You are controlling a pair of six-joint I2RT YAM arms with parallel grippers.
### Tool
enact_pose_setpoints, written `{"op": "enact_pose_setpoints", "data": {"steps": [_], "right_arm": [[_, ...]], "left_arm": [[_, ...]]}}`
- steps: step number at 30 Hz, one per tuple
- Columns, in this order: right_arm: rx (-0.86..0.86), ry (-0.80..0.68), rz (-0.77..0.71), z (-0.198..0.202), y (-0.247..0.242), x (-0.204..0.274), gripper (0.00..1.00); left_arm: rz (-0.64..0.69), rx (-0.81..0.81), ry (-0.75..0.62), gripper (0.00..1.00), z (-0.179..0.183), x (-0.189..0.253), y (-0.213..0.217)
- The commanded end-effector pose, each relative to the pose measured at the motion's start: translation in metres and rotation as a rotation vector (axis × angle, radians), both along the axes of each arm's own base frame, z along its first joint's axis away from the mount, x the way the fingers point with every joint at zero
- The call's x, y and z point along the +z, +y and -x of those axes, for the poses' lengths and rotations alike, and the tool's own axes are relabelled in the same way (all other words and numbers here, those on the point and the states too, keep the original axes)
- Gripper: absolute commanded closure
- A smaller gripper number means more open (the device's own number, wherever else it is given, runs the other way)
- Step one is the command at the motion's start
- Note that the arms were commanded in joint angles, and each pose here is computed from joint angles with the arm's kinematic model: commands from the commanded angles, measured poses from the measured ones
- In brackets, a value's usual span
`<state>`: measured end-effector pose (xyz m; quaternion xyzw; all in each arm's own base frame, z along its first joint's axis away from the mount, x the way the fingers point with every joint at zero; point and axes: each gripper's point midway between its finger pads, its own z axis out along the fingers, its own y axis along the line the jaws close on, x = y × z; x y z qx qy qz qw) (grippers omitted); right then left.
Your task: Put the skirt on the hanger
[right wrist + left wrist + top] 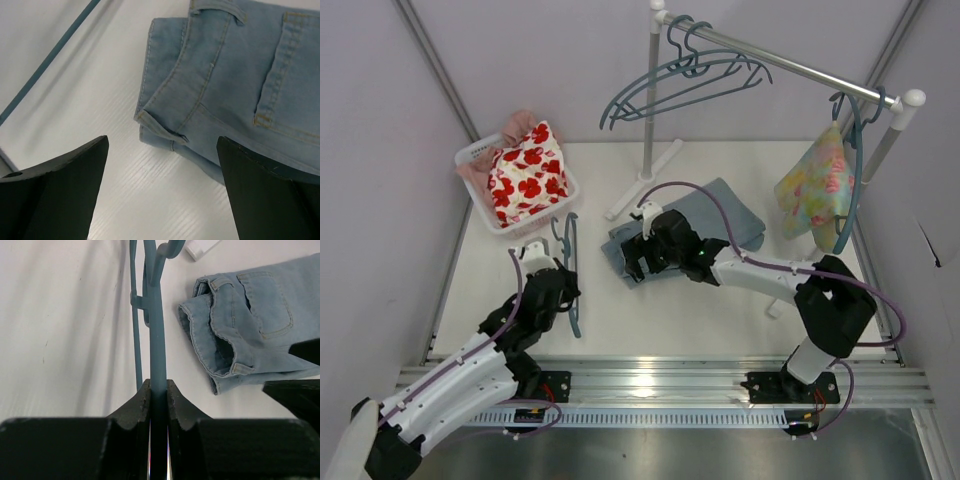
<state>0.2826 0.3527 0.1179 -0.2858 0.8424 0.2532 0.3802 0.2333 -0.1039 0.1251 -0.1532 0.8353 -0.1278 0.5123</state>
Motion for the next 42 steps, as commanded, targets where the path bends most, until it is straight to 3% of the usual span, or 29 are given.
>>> {"op": "enact_pose_setpoints", "data": {"steps": [1,7,11,21,30,35,40,42], "right_arm": [[0.065,-0.228,0.029,-0.022,0.030,0.028,0.03],[0.080,-0.252,0.104,-0.041,0.034,-0.004,0.02],[0.182,-0.217,0.099,-0.024,0.041,-0.019,0.02],[0.173,-0.204,0.213,-0.012,0.025,-0.069,0.05],[0.150,-0.157,0.285,-0.001,0.007,-0.106,0.31],[0.110,-0.110,0.205,0.014,0.000,-0.101,0.66],[0.054,-0.094,0.121,0.016,0.001,-0.085,0.86],[0.029,-0.059,0.038,0.014,0.007,-0.073,0.87]], "left_arm": [[0.081,0.017,-0.087,1.00,-0.009,0.015,-0.005],[0.090,-0.021,-0.102,1.00,-0.004,-0.002,-0.007],[0.096,-0.043,-0.091,1.00,-0.001,-0.011,-0.010],[0.084,-0.047,-0.064,1.00,0.002,-0.028,-0.010],[0.048,-0.082,-0.068,1.00,0.000,-0.022,-0.015],[0.056,-0.142,-0.081,1.00,0.002,-0.023,-0.030],[0.088,-0.145,-0.092,1.00,0.000,-0.023,-0.041],[0.087,-0.147,-0.091,1.00,-0.001,-0.023,-0.044]]}}
